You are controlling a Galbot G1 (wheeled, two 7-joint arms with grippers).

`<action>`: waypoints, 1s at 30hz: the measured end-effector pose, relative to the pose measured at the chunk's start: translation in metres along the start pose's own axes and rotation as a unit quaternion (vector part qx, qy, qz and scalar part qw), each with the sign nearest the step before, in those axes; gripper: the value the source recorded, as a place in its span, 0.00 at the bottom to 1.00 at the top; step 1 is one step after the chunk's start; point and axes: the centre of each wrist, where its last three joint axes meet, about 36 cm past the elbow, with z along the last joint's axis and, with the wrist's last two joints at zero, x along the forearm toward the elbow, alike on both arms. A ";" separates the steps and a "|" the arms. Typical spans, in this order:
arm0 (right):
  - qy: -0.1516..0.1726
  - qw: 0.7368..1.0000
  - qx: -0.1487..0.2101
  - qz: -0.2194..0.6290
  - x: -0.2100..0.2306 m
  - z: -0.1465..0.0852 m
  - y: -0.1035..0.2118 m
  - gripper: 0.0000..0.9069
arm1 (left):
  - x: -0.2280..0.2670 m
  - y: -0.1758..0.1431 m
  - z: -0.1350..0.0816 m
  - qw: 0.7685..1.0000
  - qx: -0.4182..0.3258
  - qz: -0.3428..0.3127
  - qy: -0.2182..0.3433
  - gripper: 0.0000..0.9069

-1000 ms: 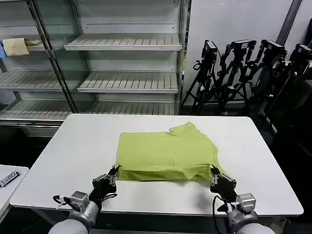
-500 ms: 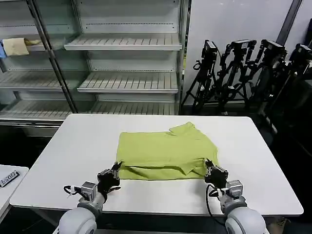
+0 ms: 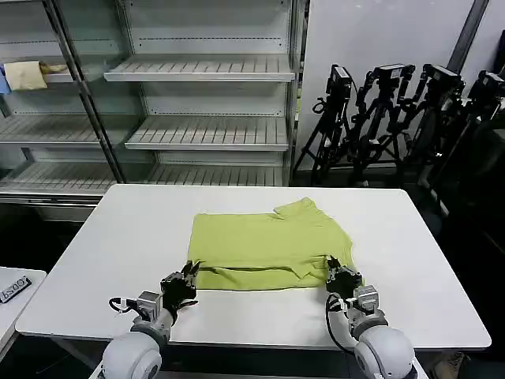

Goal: Fold and organize the clothes.

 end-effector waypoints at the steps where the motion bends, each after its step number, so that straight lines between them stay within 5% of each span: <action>1: -0.004 1.000 0.000 0.001 0.001 0.000 -0.001 1.00 | 0.001 0.000 0.000 1.000 0.001 0.000 -0.001 1.00; 10: -0.008 1.000 -0.011 0.020 0.025 0.003 -0.009 1.00 | 0.018 -0.003 0.005 1.000 0.012 -0.006 0.004 1.00; 23: 0.057 0.997 -0.047 0.038 0.045 0.017 -0.027 1.00 | 0.019 -0.004 0.019 0.999 0.022 -0.010 0.035 1.00; 24: 0.061 0.996 -0.050 0.036 0.046 0.018 -0.027 0.99 | 0.019 -0.005 0.020 0.999 0.022 -0.010 0.036 0.68; 26: 0.068 0.996 -0.056 0.033 0.046 0.018 -0.028 0.79 | 0.018 -0.005 0.022 0.999 0.022 -0.009 0.039 0.04; 27: 0.070 0.995 -0.059 0.032 0.046 0.018 -0.028 0.66 | 0.017 -0.005 0.022 0.999 0.023 -0.009 0.040 0.02; 28: 0.073 0.995 -0.062 0.030 0.045 0.019 -0.027 0.30 | 0.017 -0.005 0.023 0.999 0.023 -0.008 0.040 0.02; 29: 0.075 0.995 -0.065 0.028 0.045 0.019 -0.027 0.08 | 0.017 -0.005 0.023 0.999 0.024 -0.008 0.041 0.02; 30: 0.076 0.994 -0.067 0.027 0.045 0.019 -0.027 0.01 | 0.017 -0.005 0.024 0.999 0.024 -0.007 0.042 0.02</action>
